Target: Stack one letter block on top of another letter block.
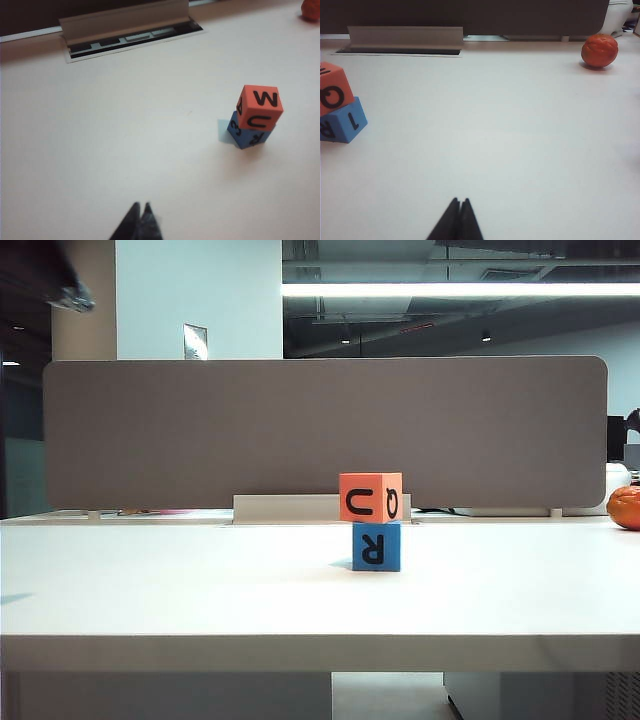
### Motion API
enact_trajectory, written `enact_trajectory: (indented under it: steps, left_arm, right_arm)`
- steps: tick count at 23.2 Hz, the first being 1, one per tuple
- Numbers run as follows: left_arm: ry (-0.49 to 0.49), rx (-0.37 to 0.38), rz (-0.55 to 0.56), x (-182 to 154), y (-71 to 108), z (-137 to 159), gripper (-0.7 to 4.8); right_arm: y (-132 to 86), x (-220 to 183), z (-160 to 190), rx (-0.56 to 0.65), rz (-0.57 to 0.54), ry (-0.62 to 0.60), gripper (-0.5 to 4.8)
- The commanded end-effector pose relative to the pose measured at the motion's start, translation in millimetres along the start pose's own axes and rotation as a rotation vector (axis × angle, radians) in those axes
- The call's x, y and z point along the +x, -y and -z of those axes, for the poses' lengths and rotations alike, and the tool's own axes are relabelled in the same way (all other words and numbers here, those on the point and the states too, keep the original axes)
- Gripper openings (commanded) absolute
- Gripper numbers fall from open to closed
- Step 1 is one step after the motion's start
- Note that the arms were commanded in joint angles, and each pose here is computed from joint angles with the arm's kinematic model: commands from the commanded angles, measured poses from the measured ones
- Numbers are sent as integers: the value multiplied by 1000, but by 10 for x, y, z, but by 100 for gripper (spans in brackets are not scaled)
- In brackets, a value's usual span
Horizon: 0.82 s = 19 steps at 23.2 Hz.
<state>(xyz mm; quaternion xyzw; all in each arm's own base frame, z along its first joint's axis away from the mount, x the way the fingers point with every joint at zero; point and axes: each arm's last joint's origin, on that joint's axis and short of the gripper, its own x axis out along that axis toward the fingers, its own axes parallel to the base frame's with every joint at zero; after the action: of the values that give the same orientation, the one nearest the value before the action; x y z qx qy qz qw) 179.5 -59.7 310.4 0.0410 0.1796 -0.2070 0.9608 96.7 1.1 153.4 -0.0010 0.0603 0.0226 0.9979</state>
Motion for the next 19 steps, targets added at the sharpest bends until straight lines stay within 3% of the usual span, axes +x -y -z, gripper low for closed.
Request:
enact_trajectory:
  steps: [1,12,19]
  left_arm:
    - [48,-20,-4,-142,22,109,-6]
    - [139,-10,-3,-496,85,580,-6]
    - [171,-6,-4,-592,97,618,-6]
  right_arm:
    - [5,4,4,-4,17,11,-8]
    - [4,4,16,-3,15,-2,-8]
    - [4,4,17,-3,15,-3,-8]
